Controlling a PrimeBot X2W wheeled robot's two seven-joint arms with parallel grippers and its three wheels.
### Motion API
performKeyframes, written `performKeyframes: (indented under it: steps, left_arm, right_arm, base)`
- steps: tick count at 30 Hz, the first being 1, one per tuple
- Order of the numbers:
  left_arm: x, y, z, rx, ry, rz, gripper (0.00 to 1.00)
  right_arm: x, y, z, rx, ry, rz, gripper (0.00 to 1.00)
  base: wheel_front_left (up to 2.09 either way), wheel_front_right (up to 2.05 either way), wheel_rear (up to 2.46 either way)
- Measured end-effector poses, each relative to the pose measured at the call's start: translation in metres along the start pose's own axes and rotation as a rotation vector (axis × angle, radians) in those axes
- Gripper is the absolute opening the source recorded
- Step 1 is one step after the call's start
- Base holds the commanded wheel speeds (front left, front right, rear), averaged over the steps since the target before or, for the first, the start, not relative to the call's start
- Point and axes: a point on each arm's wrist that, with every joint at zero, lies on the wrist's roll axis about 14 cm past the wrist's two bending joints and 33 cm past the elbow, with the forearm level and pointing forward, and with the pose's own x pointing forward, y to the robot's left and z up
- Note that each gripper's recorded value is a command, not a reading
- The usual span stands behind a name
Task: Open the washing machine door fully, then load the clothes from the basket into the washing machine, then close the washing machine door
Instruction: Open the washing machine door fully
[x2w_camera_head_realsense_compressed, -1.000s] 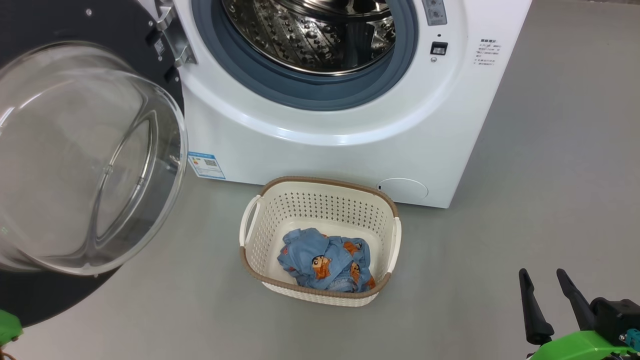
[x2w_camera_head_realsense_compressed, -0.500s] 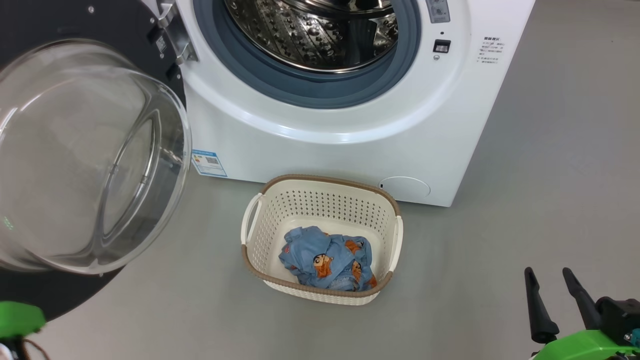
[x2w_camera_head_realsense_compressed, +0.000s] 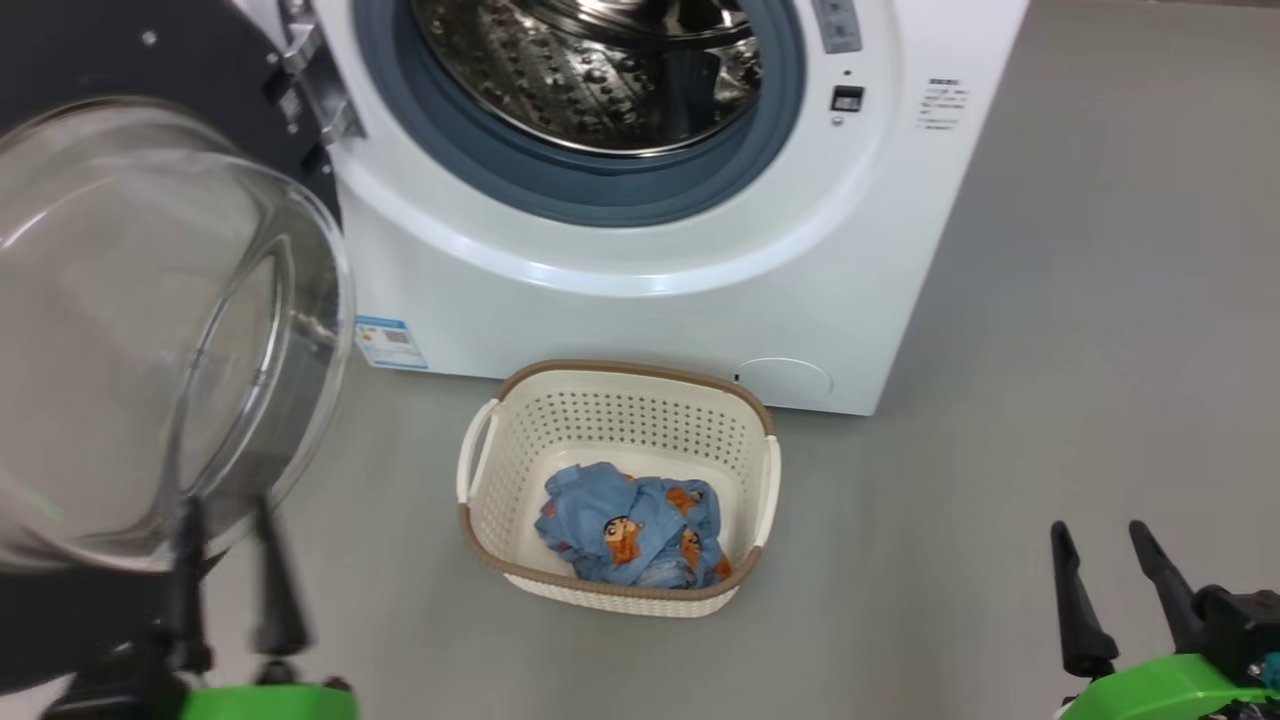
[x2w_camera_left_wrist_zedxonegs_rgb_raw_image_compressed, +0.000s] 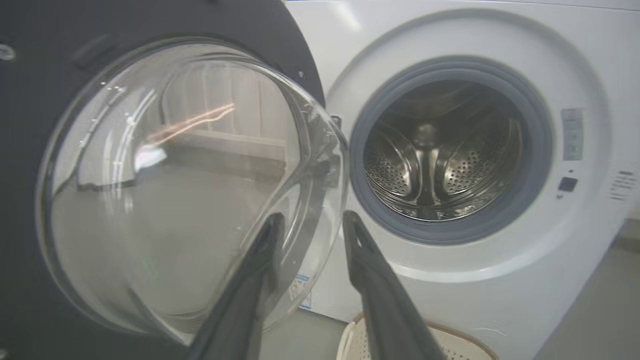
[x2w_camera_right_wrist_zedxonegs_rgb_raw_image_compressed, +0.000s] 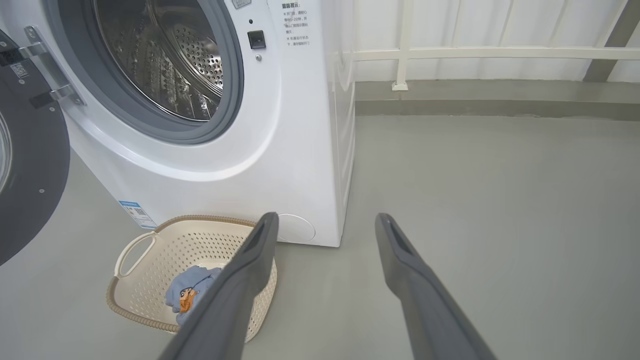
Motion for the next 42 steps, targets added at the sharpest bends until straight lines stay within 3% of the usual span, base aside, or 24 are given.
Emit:
performKeyframes:
  steps: [2,11,19,29,42]
  left_arm:
    - [0.0,-0.021,-0.005,-0.018,0.017,-0.067,1.0]
    - [0.0,-0.09,-0.04,-0.027,0.121,-0.282,1.0]
    - [0.001,-0.119,-0.063,-0.016,0.183,-0.359,1.0]
    - [0.0,-0.14,-0.067,-0.016,0.195,-0.423,1.0]
    - [-0.006,-0.128,-0.066,-0.001,0.192,-0.408,1.0]
  right_arm:
    - [-0.003,0.002,0.003,-0.001,-0.012,0.006,1.0]
    - [-0.021,-0.014,0.012,-0.028,-0.045,-0.053,1.0]
    - [-0.043,-0.036,0.025,-0.045,-0.093,-0.131,1.0]
    - [-0.071,-0.052,0.043,-0.057,-0.158,-0.201,1.0]
    - [-0.086,-0.052,0.041,-0.058,-0.151,-0.213,1.0]
  base:
    - [0.0,0.0,0.0]
    - [0.0,0.0,0.0]
    - [0.0,0.0,0.0]
    - [0.0,0.0,0.0]
    - [0.0,0.0,0.0]
